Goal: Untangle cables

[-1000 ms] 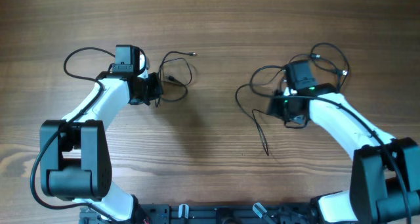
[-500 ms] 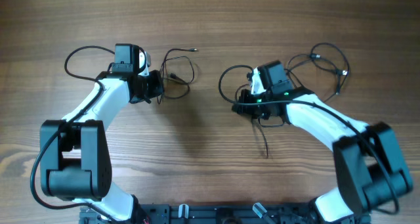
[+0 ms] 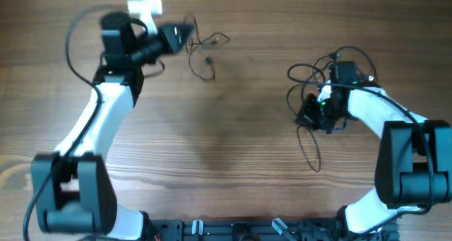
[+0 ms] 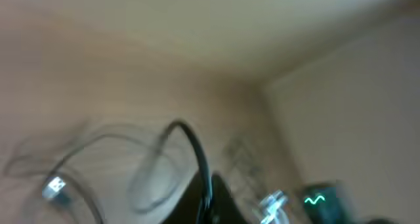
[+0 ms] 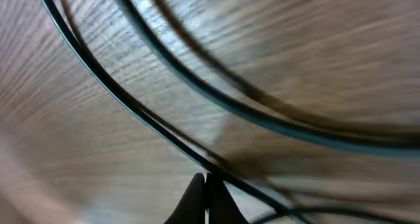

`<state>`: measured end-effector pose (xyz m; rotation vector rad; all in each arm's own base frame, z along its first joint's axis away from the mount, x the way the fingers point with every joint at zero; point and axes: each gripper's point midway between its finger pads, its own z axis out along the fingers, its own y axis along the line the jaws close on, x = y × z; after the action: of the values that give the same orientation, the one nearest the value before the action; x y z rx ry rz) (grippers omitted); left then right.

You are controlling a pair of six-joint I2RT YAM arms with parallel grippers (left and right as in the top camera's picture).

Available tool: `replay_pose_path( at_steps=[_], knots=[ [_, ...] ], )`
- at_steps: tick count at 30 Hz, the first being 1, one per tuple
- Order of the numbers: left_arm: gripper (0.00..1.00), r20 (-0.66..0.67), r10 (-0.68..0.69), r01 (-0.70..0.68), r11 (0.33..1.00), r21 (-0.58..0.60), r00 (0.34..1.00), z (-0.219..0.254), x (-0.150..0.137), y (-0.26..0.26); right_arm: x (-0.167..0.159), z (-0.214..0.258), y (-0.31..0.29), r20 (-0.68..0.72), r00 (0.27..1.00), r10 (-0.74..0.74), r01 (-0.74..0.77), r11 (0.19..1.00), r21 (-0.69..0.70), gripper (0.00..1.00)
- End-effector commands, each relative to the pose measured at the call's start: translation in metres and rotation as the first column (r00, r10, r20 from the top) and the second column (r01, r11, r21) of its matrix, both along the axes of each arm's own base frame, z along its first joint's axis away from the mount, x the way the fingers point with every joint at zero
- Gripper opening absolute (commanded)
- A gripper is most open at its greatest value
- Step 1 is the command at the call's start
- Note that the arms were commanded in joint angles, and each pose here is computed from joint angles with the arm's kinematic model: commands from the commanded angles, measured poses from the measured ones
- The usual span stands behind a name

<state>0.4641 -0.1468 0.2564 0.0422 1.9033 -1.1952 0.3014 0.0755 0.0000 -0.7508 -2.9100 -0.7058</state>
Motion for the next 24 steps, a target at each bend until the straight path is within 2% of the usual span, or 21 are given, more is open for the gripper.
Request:
replay_pose_path(
  at_steps=[1,3,5,6,10,11,12,13,14,17,18,20,24],
  knots=[
    [0.04,0.209,-0.167,0.195,0.973,-0.121,0.964,0.097,-0.044,-0.046,0.026,0.054,0.016,0.171,0.974,0.146,-0.167,0.979,0.116,0.04],
    [0.04,0.157,-0.213,0.231,0.968,-0.103,0.964,0.081,-0.052,-0.08,0.04,0.097,0.024,0.291,0.936,0.2,-0.248,0.959,0.139,0.04],
    [0.04,0.072,-0.233,0.234,0.972,-0.005,0.97,0.039,-0.057,-0.106,0.052,0.123,0.024,0.383,0.898,0.215,-0.274,0.956,0.106,0.04],
    [0.04,-0.012,-0.225,0.226,0.97,0.089,0.974,0.001,-0.061,-0.117,0.059,0.134,0.022,0.434,0.875,0.214,-0.274,0.959,0.078,0.04],
    [0.04,-0.269,-0.086,0.187,0.908,0.374,0.959,-0.104,-0.077,-0.112,0.082,0.133,-0.002,0.439,0.893,0.099,-0.102,0.995,-0.017,0.04],
    [0.09,-0.31,-0.062,0.195,0.886,0.42,0.949,-0.123,-0.081,-0.111,0.084,0.134,-0.002,0.444,0.891,0.091,-0.094,0.995,-0.014,0.04],
    [0.44,-0.348,-0.045,0.213,0.862,0.461,0.937,-0.14,-0.088,-0.109,0.085,0.135,-0.002,0.448,0.889,0.092,-0.095,0.995,-0.015,0.08],
    [0.82,-0.368,-0.017,0.208,0.848,0.488,0.93,-0.148,-0.09,-0.103,0.084,0.134,-0.002,0.445,0.891,0.094,-0.097,0.995,-0.016,0.15],
    [1.0,-0.363,0.013,0.188,0.839,0.51,0.932,-0.149,-0.088,-0.098,0.083,0.133,-0.002,0.44,0.893,0.094,-0.097,0.995,-0.016,0.32],
    [1.0,-0.339,0.079,0.127,0.829,0.544,0.938,-0.143,-0.081,-0.08,0.079,0.125,-0.006,0.419,0.903,0.093,-0.083,0.996,-0.042,0.86],
    [1.0,-0.328,0.114,0.097,0.822,0.561,0.938,-0.14,-0.078,-0.07,0.078,0.122,-0.009,0.411,0.907,0.093,-0.077,0.996,-0.054,0.98],
    [1.0,-0.319,0.18,0.048,0.803,0.594,0.93,-0.141,-0.072,-0.051,0.075,0.116,-0.014,0.392,0.915,0.09,-0.062,0.995,-0.082,1.0],
    [1.0,-0.378,0.212,0.072,0.786,0.614,0.901,-0.152,-0.081,-0.037,0.078,0.116,-0.017,0.402,0.911,0.089,-0.054,0.994,-0.098,1.0]
  ],
)
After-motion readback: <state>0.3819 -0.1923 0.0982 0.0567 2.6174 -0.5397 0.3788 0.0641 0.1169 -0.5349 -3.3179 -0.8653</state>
